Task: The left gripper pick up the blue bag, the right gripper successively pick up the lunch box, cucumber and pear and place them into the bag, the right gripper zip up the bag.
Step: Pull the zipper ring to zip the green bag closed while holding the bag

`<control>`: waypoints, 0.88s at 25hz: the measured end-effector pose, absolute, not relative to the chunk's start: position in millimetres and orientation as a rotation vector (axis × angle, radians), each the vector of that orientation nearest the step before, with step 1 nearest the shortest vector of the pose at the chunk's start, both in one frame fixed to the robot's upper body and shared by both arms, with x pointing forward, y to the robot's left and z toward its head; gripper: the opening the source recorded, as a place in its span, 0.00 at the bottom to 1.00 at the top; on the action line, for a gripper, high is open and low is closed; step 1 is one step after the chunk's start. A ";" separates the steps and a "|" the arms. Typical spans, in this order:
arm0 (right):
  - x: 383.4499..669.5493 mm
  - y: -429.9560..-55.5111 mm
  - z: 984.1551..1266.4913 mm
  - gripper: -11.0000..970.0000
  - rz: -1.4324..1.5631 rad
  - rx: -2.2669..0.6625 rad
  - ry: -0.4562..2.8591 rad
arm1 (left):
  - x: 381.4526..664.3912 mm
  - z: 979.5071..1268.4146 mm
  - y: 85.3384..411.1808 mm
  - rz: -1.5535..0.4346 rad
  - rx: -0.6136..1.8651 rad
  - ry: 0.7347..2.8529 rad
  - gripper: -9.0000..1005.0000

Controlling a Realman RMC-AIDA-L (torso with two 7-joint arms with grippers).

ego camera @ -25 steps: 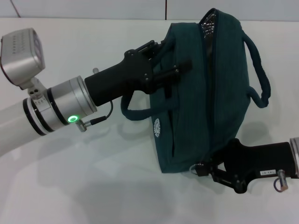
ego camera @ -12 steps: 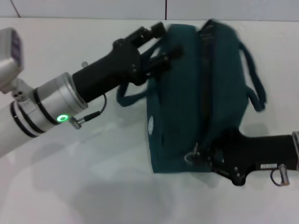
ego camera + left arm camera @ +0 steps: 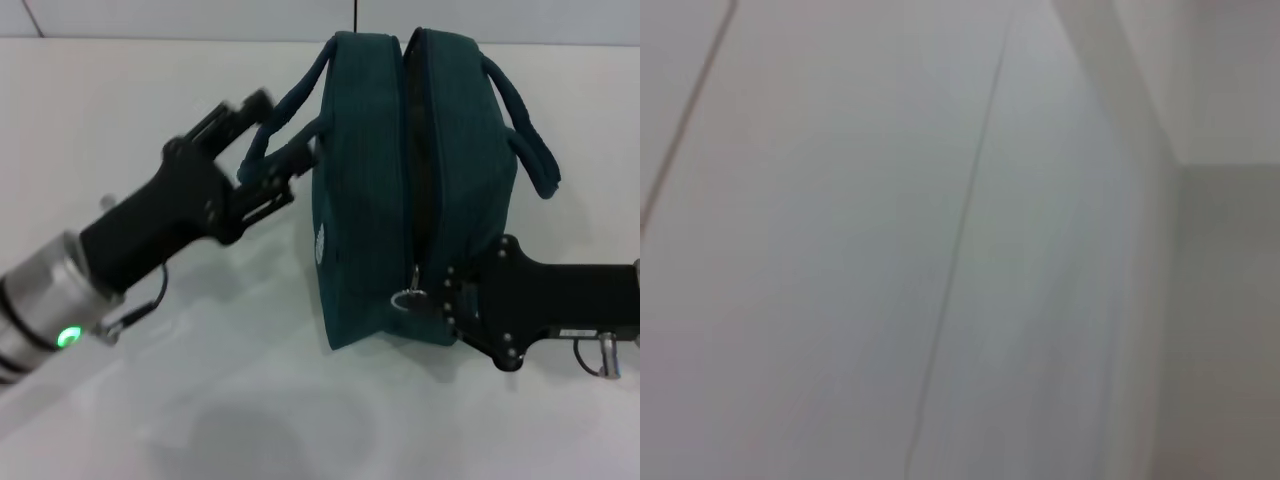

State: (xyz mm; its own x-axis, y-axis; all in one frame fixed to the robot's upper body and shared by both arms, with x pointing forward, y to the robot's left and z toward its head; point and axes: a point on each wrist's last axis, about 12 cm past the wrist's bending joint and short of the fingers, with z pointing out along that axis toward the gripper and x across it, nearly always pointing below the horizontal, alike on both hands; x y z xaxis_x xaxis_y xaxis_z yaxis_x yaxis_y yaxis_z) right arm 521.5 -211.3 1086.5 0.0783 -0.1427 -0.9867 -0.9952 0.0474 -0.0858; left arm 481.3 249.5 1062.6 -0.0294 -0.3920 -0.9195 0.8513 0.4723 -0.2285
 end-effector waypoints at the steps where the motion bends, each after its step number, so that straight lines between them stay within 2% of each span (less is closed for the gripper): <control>1: 521.9 -211.0 1087.2 0.02 1.026 -1.312 1.257 | 474.9 1058.6 252.0 -1.048 0.467 1.239 0.79; 11: 529.7 -207.3 1094.8 0.02 0.987 -1.335 1.202 | 421.8 1026.7 266.7 -0.946 0.398 1.352 0.79; 16: 534.2 -211.2 1098.9 0.02 0.967 -1.299 1.201 | 417.6 1015.3 260.9 -0.972 0.476 1.448 0.78; 22: 537.2 -209.1 1101.0 0.02 0.970 -1.277 1.199 | 426.1 1009.4 246.0 -0.988 0.526 1.496 0.78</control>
